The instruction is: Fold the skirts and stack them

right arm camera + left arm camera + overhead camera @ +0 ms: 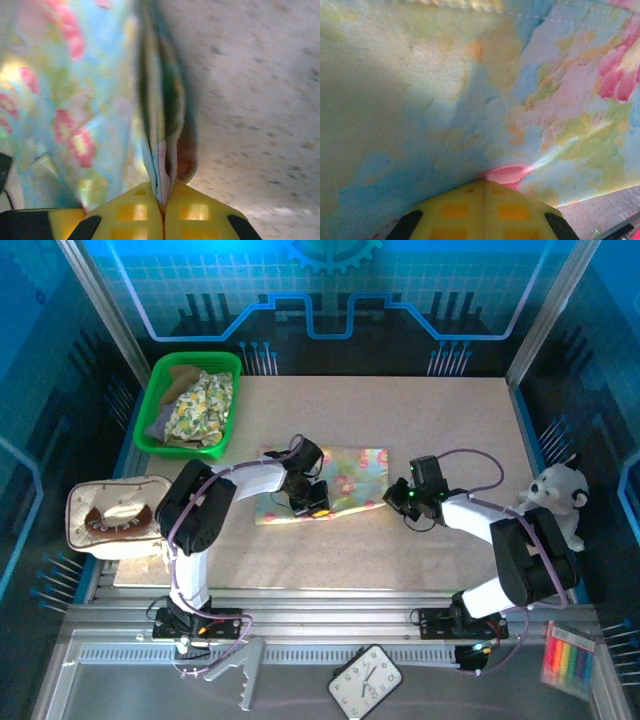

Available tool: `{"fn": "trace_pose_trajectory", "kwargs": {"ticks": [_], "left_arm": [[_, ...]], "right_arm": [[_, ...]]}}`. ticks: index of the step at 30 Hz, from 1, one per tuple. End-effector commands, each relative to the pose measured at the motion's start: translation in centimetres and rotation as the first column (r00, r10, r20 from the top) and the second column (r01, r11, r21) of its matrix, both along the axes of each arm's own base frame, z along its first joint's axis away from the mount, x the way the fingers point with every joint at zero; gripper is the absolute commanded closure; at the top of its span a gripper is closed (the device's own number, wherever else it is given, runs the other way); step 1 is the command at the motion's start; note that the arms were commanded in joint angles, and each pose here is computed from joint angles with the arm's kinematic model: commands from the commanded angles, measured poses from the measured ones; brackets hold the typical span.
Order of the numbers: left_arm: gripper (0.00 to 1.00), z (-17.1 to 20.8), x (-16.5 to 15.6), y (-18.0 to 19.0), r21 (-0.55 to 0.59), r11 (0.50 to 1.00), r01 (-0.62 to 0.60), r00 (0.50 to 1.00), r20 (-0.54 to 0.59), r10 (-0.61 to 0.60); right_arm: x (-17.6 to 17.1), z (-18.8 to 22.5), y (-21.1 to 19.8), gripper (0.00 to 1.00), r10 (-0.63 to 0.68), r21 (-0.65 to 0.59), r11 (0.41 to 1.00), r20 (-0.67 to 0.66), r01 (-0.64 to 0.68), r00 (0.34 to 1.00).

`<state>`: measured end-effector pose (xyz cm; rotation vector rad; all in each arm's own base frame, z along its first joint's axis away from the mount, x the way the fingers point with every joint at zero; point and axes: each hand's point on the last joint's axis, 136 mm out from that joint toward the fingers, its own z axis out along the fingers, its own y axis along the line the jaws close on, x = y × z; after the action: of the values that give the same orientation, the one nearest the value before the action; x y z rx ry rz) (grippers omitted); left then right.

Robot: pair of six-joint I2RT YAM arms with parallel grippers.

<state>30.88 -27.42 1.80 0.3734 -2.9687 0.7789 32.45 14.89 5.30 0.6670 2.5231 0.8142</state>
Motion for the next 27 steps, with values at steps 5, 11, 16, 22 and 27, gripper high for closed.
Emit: {"fn": "trace_pose_trajectory", "kwargs": {"ticks": [5,11,16,22,27], "left_arm": [[1.0,-0.5,-0.2,-0.9,-0.036,0.999,0.017,1.0,-0.01,-0.017],[1.0,1.3,0.3,-0.3,-0.037,0.999,-0.002,0.998,0.061,0.004],[0.86,7.7,1.0,0.2,-0.161,0.986,-0.04,0.984,0.164,0.067],[0.69,9.7,0.9,8.9,0.04,0.983,-0.181,0.952,0.256,0.165],[0.79,5.0,-0.1,17.3,0.22,0.914,-0.34,0.934,0.194,0.3]], "right_arm": [[2.8,8.3,7.6,1.0,0.378,-0.17,0.925,0.322,-0.339,0.868],[1.9,4.4,11.3,1.0,0.46,-0.177,0.885,0.197,-0.43,0.866],[1.8,0.9,10.7,1.0,0.389,-0.132,0.916,0.067,-0.378,0.919],[2.5,2.3,10.4,1.0,0.407,-0.192,0.902,0.09,-0.386,0.909],[2.9,3.9,10.3,1.0,0.439,-0.23,0.885,0.12,-0.405,0.891]]}}
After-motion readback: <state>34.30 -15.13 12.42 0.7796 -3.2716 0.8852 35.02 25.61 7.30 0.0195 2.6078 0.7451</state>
